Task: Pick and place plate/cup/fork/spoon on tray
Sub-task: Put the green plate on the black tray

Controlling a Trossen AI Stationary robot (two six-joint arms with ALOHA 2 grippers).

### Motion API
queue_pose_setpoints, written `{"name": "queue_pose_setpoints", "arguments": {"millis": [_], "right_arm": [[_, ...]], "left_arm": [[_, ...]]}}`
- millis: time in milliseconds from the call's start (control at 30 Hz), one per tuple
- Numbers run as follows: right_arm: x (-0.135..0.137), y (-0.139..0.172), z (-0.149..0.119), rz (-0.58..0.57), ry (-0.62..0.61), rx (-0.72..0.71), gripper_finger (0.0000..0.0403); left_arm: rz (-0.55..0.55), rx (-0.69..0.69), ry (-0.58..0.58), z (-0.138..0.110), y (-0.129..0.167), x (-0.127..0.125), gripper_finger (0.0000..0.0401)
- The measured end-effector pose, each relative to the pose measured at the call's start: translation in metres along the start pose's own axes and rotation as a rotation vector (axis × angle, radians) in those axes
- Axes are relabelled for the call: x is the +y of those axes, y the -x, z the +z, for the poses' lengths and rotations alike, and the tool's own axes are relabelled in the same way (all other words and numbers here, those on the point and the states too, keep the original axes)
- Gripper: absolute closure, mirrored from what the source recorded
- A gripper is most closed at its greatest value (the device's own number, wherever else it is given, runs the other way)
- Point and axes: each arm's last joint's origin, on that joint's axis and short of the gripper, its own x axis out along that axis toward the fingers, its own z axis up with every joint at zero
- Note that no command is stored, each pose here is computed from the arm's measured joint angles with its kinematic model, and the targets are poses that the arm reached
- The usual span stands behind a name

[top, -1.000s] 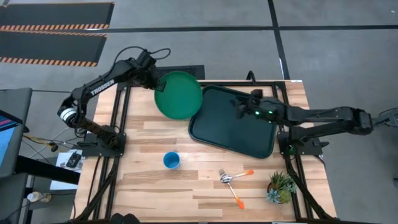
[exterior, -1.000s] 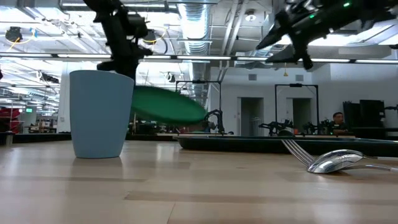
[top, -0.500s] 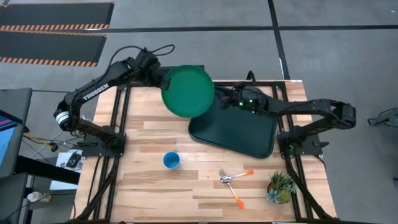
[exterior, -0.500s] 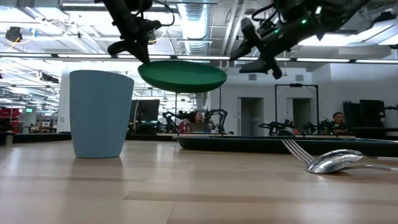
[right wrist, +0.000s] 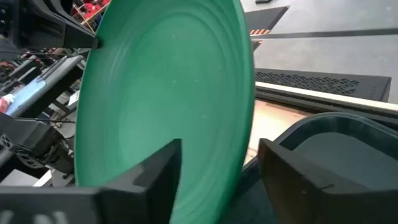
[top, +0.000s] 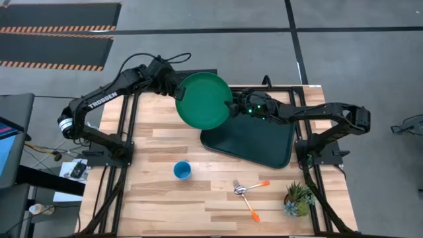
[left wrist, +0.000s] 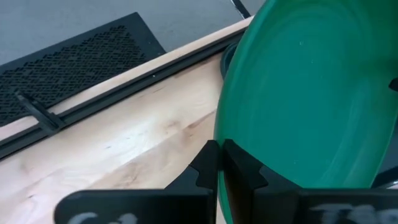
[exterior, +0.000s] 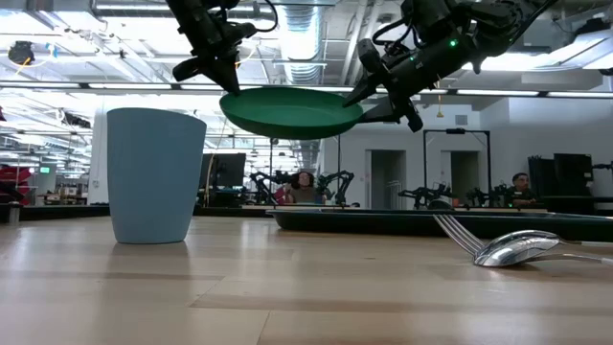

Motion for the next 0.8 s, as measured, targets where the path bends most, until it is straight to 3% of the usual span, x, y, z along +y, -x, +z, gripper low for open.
{"name": "queue_pose_setpoints", "arguments": {"millis": [233,567,800], "right_arm": [[-0.001,0.000,-0.002,-0.015,-0.059,0.018,0.0380],[-0.003,0.001,-0.008,-0.032,-0.160,0.079,0.0394],[-0.008,0.005,-0.025,-0.075,-0.228,0.253,0.0398]], "left_arm": [[0.009,-0.011,0.013,0.001,0.000,0.000,0.0401],[0.028,-0.035,0.006,0.002,-0.001,0.000,0.0389],[0.019,-0.003,-0.143,-0.004,-0.001,-0.008,0.0291]]}}
